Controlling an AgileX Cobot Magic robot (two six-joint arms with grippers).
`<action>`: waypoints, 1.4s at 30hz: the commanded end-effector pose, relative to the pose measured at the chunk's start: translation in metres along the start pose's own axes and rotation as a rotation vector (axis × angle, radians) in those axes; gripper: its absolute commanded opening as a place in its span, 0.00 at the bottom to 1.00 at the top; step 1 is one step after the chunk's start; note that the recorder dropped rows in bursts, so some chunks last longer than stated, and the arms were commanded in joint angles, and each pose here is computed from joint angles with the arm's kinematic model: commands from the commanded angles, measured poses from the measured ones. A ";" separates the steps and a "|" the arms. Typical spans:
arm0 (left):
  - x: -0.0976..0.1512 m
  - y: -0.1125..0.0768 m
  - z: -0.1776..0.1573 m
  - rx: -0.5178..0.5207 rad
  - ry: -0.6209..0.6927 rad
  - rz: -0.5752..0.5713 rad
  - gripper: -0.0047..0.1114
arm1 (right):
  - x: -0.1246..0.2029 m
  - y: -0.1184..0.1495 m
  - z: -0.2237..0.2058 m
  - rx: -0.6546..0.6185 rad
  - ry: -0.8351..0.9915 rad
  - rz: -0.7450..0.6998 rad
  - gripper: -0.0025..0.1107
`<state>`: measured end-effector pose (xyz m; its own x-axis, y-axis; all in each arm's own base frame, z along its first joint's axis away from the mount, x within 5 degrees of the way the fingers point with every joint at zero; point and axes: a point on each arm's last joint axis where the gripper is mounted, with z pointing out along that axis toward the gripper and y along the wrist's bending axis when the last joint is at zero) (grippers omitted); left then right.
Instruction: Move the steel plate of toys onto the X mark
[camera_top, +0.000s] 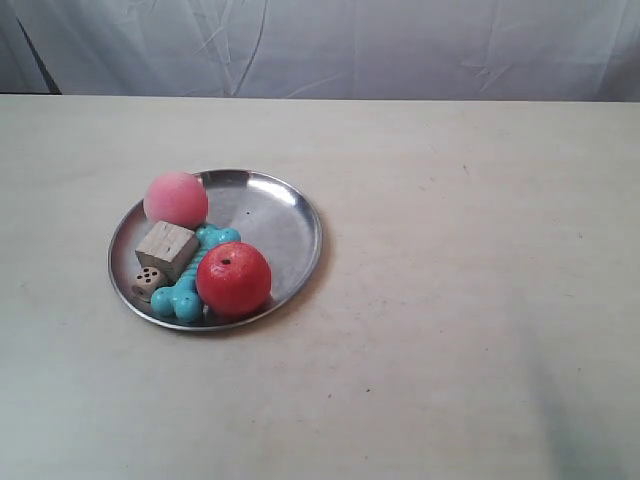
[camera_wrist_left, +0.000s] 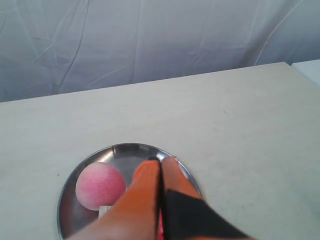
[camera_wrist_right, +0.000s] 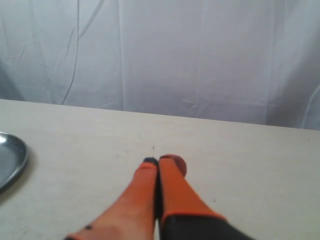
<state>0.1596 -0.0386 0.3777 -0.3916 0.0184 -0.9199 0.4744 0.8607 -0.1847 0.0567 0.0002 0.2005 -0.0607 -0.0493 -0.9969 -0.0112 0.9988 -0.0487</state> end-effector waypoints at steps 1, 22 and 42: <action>0.000 -0.004 -0.001 0.017 -0.011 -0.005 0.04 | 0.000 0.000 0.000 0.004 -0.007 0.000 0.02; 0.117 -0.051 -0.059 0.100 -0.512 -0.107 0.04 | 0.001 0.000 0.000 0.003 -0.003 0.011 0.02; 0.153 0.004 -0.060 -0.546 -0.444 -0.297 0.04 | 0.001 0.000 0.000 0.003 -0.003 0.011 0.02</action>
<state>0.0542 -0.0154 0.2654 -0.0985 -0.3596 -0.9279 0.0453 0.9299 -0.3651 0.0567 0.0003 0.2003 -0.0624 -0.0422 -0.9972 -0.0118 0.9991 -0.0416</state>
